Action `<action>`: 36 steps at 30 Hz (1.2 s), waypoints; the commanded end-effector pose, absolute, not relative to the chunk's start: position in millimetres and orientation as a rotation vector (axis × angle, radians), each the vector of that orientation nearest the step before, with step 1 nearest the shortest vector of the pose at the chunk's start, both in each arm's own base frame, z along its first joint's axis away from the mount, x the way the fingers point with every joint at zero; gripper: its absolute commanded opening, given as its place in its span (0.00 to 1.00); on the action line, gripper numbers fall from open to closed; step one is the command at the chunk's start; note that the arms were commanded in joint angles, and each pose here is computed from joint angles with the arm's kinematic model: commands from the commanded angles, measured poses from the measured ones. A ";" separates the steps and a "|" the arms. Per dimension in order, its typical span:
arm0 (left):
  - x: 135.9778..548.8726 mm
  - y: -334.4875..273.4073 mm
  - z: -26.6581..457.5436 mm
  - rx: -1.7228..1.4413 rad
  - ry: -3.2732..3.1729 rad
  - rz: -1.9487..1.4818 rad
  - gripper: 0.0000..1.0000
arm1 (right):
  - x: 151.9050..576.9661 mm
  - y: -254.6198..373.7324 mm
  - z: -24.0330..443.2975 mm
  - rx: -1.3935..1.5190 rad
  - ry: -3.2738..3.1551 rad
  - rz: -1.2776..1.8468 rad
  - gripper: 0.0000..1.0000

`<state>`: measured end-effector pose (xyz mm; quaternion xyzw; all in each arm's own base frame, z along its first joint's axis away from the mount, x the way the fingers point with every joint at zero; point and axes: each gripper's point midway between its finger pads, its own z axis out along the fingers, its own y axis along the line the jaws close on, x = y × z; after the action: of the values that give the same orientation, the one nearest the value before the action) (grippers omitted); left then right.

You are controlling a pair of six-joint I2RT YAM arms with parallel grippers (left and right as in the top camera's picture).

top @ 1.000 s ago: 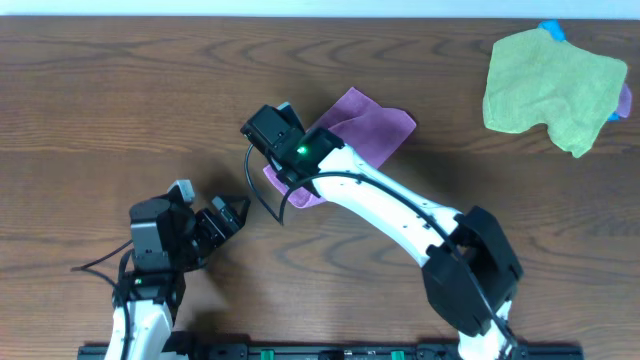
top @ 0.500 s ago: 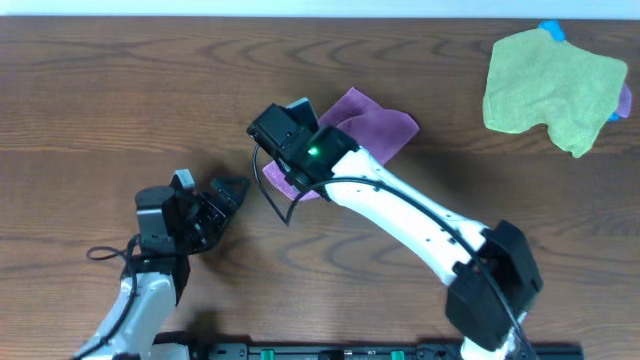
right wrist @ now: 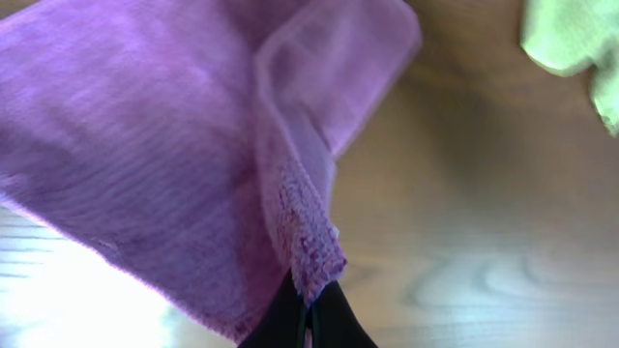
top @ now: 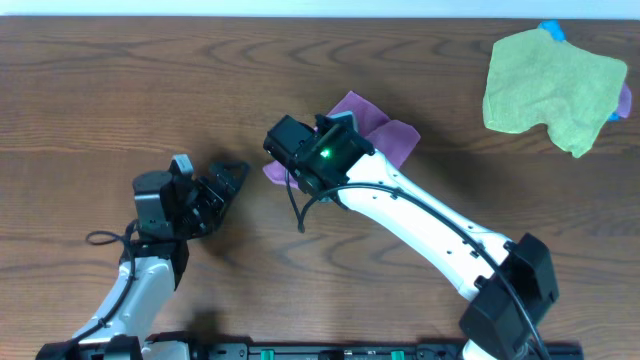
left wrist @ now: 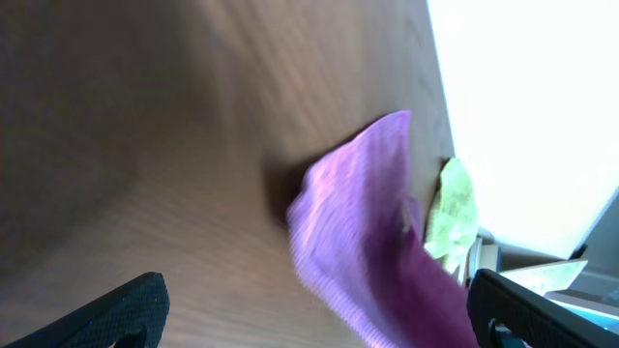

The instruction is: Fold the cloth

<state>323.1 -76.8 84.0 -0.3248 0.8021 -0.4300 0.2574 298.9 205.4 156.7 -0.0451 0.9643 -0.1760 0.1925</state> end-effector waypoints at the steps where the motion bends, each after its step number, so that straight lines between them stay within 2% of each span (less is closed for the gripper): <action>1: 330.8 -78.3 96.4 -0.814 2.172 -1.169 0.95 | 295.6 196.3 170.6 0.072 2.651 -0.500 0.01; 12: 329.6 -77.0 97.5 -0.724 2.263 -1.092 0.95 | 264.6 178.5 186.8 -0.040 2.651 -0.426 0.01; 25: 325.1 -86.3 102.0 -0.687 2.272 -1.167 0.95 | 201.6 120.4 108.0 0.132 2.760 -0.344 0.01; 36: 324.0 -88.6 103.2 -0.677 2.274 -1.186 0.94 | 174.6 79.6 71.9 0.337 2.748 -0.513 0.01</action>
<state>319.7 -87.9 95.3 -0.2602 0.8331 -0.4277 0.2352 173.6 88.1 70.3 0.0806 0.9708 -0.1736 0.1445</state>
